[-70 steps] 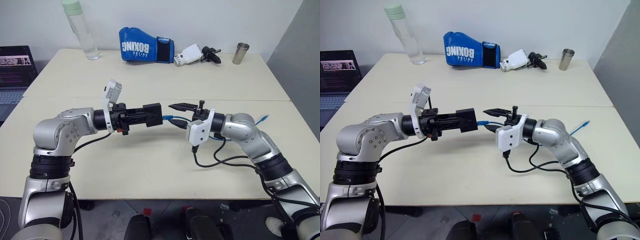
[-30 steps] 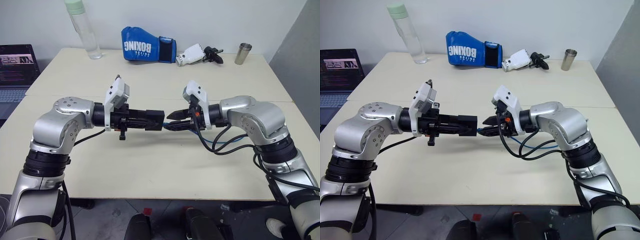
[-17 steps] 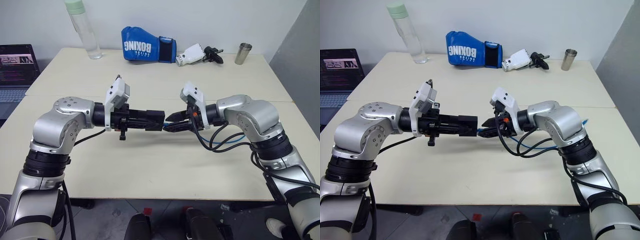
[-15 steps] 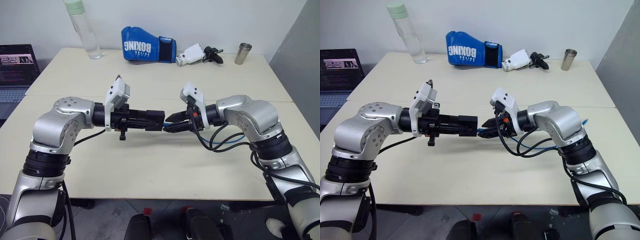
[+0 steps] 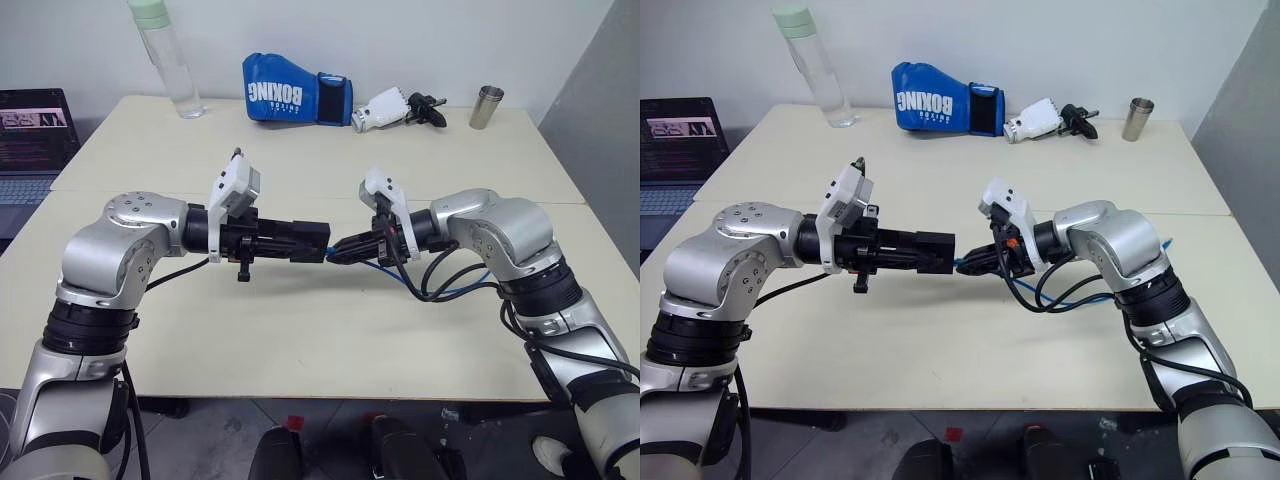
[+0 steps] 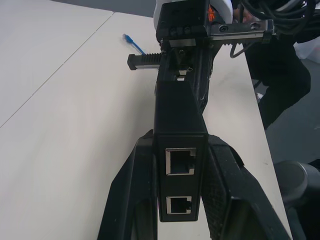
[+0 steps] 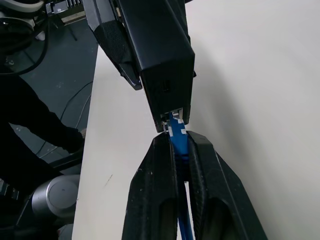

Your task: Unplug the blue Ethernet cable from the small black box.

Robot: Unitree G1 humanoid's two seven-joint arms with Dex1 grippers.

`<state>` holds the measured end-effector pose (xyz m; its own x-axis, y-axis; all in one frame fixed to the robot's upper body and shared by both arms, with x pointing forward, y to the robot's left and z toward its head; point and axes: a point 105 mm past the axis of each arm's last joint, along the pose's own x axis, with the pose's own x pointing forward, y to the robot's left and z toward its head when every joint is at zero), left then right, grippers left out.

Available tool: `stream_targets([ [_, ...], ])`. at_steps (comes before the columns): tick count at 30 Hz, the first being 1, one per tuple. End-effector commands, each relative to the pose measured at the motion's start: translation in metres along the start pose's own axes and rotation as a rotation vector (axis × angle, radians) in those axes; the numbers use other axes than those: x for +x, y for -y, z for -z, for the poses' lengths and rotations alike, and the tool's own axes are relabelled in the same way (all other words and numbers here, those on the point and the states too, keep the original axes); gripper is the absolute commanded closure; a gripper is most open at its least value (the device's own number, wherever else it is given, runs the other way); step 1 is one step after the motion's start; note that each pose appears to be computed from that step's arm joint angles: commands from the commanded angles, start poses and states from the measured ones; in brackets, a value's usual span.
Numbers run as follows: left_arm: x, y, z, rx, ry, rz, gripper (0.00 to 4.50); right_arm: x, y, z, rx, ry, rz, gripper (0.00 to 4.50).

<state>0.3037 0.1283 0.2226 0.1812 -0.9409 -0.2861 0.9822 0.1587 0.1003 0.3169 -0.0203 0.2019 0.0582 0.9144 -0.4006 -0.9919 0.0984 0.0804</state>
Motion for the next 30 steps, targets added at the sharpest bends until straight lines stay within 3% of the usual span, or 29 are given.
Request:
stream_targets([
  [1, 0.000, 0.008, -0.011, 0.053, 0.006, 0.037, 3.72, -0.006, -0.002, -0.014, -0.064, 0.004, 0.003, 4.49],
  [7, -0.002, 0.011, -0.006, 0.045, -0.011, 0.048, 3.72, -0.011, 0.007, -0.003, -0.043, -0.027, 0.031, 4.49],
  [17, -0.031, -0.002, -0.001, 0.020, -0.036, -0.085, 3.72, -0.048, 0.040, 0.055, 0.085, -0.098, 0.230, 4.49],
  [25, -0.027, -0.001, -0.001, 0.015, -0.031, -0.077, 3.72, -0.046, 0.032, 0.051, 0.088, -0.069, 0.207, 4.49],
  [27, -0.022, 0.000, -0.001, 0.018, -0.027, -0.061, 3.72, -0.043, 0.024, 0.047, 0.058, -0.066, 0.161, 3.78],
  [30, -0.019, 0.002, -0.003, 0.023, -0.025, -0.042, 3.72, -0.039, 0.017, 0.043, 0.049, -0.074, 0.142, 3.04],
])
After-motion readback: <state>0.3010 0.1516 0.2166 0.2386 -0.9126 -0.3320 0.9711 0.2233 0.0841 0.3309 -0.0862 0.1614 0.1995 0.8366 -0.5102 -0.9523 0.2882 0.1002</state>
